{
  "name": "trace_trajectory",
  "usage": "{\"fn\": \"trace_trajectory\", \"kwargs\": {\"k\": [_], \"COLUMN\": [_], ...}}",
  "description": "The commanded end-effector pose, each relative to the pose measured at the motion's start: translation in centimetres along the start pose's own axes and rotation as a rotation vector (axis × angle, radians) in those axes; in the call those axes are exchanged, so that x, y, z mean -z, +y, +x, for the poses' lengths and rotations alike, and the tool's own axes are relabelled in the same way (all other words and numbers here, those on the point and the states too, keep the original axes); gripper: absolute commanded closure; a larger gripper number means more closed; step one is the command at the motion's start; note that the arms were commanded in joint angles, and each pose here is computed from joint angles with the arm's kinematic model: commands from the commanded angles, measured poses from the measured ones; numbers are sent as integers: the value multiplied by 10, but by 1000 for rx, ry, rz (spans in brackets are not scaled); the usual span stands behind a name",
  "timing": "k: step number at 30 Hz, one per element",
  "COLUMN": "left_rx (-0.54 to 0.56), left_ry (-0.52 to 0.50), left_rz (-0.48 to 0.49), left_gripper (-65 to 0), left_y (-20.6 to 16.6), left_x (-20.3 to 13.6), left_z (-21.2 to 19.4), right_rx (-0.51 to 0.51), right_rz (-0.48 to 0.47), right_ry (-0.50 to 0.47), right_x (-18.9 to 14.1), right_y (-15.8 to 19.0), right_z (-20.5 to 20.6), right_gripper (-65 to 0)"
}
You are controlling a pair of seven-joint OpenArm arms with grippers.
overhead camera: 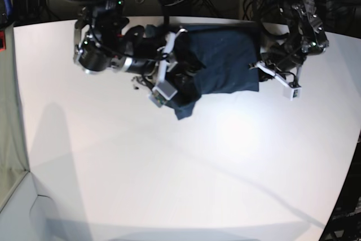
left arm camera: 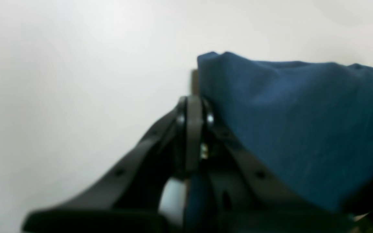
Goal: Layout the t-shirt on the table in an organized manner, then fold the t-shirt properly
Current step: 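Grasp the strip's other end with the right gripper and lift it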
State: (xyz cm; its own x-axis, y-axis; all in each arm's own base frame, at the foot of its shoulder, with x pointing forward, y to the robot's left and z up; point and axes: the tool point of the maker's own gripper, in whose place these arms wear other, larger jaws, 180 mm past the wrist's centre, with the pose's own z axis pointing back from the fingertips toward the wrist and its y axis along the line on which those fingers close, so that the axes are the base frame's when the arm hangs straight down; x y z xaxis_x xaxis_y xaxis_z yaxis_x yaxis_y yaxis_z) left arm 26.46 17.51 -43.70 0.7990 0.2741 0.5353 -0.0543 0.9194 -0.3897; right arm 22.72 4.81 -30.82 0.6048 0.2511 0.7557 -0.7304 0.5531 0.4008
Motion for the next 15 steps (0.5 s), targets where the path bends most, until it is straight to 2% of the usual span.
{"fn": "trace_trajectory", "kwargs": {"k": [1, 6, 10, 15], "left_rx": [12, 12, 13, 13], "left_ry": [65, 62, 61, 61], "left_rz": [41, 39, 39, 39], "left_gripper": [-2, -2, -2, -2], "left_y": [9, 8, 8, 8], "left_x": [-1, -1, -1, -1], "left_z": [-14, -13, -12, -12], "right_rx": [-22, -64, -146, -261], "right_rz": [11, 45, 86, 91], "right_ry": [-69, -66, -46, 18], "right_x": [-3, 4, 13, 27], "right_y": [3, 13, 28, 43], "right_z": [21, 28, 37, 38], "right_gripper": [0, 0, 0, 0]}}
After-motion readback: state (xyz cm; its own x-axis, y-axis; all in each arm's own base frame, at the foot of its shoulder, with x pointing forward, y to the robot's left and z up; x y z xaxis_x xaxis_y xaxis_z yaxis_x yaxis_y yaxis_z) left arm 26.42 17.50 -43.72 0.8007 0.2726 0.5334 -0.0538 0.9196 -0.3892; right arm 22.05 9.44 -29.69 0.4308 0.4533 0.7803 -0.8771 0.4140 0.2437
